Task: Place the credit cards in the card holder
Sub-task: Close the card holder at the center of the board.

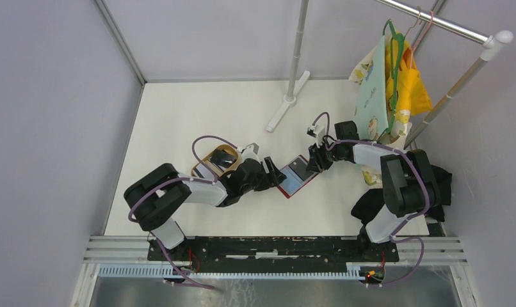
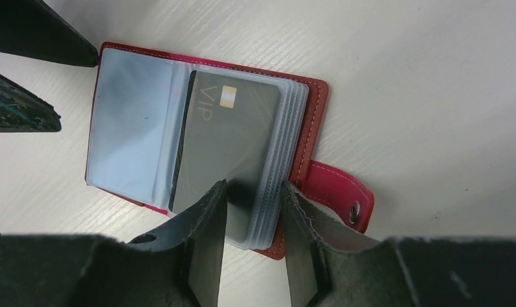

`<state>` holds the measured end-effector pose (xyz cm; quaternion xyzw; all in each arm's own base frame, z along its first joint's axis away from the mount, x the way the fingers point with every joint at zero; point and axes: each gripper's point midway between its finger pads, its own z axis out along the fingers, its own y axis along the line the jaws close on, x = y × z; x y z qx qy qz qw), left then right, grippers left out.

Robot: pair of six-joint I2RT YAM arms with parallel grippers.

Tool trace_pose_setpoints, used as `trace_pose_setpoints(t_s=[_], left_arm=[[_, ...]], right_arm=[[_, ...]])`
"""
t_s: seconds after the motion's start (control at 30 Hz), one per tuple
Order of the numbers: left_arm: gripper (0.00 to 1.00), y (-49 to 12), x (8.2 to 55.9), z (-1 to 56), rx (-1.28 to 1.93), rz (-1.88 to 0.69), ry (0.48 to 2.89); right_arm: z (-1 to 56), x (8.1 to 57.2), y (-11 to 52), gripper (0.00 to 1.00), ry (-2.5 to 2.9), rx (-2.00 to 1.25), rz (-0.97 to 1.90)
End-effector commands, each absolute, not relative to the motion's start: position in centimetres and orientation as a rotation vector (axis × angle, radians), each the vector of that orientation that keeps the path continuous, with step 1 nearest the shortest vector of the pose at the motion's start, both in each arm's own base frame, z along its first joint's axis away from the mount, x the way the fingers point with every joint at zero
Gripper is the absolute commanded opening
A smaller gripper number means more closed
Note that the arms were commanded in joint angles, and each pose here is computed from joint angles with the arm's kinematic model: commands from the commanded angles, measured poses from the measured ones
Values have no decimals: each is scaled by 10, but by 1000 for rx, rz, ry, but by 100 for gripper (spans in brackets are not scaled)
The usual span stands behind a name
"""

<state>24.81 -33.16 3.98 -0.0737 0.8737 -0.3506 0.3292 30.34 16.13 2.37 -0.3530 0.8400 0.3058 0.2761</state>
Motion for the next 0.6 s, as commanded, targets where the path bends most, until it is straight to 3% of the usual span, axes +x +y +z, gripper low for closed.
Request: trace_pose_setpoints(t_s=[0.0, 0.2, 0.57], left_arm=[[78, -324, 243, 25, -283, -962, 2312], [73, -335, 243, 38, -287, -1108, 2267], [72, -352, 249, 72, -273, -1280, 2139]], right_arm=[[14, 296, 160, 40, 2313, -951, 840], [11, 292, 162, 39, 2328, -948, 867], [10, 287, 164, 37, 2334, -955, 902]])
